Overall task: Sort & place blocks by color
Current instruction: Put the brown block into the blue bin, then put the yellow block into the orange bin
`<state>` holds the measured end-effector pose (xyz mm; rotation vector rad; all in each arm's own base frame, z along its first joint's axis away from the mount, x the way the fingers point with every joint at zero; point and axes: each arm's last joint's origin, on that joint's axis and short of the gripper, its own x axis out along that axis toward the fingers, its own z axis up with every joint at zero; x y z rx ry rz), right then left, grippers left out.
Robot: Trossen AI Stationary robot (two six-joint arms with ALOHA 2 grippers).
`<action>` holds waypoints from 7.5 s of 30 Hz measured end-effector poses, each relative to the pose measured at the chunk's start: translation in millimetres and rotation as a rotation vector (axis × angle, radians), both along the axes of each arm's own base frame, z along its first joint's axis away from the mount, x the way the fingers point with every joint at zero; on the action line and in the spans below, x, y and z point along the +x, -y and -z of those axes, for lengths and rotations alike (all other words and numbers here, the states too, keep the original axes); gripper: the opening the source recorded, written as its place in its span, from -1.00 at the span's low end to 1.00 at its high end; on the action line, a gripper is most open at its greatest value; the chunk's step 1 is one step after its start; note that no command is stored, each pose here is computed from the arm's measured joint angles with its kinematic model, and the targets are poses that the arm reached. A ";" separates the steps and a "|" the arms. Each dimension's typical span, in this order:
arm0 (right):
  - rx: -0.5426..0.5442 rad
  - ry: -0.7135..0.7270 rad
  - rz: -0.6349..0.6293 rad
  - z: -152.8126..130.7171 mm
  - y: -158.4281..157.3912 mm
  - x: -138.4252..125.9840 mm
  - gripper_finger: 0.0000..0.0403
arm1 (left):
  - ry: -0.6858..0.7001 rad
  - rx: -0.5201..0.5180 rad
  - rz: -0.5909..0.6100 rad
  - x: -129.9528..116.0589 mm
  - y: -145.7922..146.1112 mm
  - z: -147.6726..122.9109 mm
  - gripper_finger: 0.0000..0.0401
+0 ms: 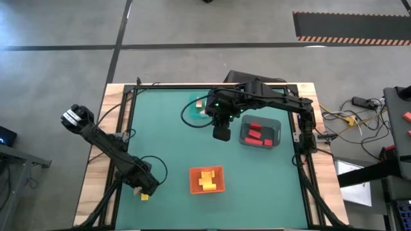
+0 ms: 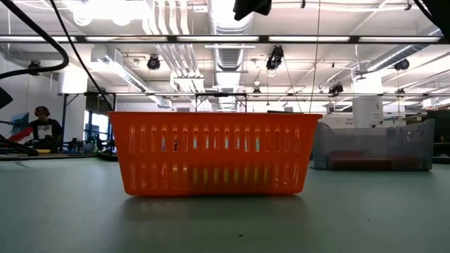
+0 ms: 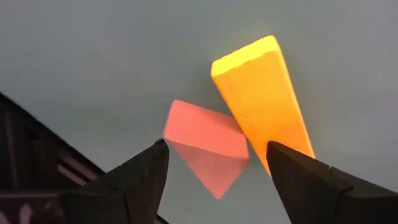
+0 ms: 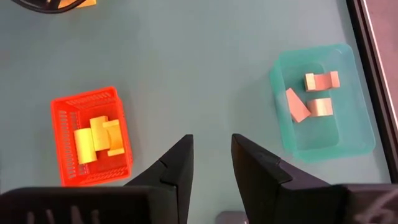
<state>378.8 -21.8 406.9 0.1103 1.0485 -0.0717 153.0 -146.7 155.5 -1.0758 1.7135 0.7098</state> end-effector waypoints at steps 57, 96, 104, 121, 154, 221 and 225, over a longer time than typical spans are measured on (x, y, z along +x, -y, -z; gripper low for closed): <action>0.008 0.096 0.034 -34.1 -2.6 -32.2 -0.66 | 0.460 0.035 -0.085 15.9 -20.0 -88.9 -0.54; -0.092 0.454 -0.068 -90.0 -2.4 -65.6 -0.66 | 1.415 0.694 0.085 95.6 -142.2 -215.2 -0.54; -0.097 0.474 -0.059 -82.2 -0.2 -72.2 -0.66 | 1.521 0.780 0.049 100.2 -155.2 -227.0 -0.54; 0.008 0.658 0.058 -36.0 -3.8 -122.5 -0.66 | 1.464 0.790 0.022 125.8 -189.4 -218.0 -0.54; 0.029 0.689 0.074 -18.6 -6.0 -151.8 -0.66 | 0.833 0.727 0.128 210.4 -340.4 -100.1 -0.54; 0.023 0.625 0.108 -1.0 -3.6 -129.7 -0.66 | 1.045 0.482 0.256 176.4 -267.7 -168.4 -0.17; 0.022 0.633 0.107 3.2 -2.8 -118.6 -0.66 | 0.946 0.383 0.289 152.8 -235.7 -177.6 -0.17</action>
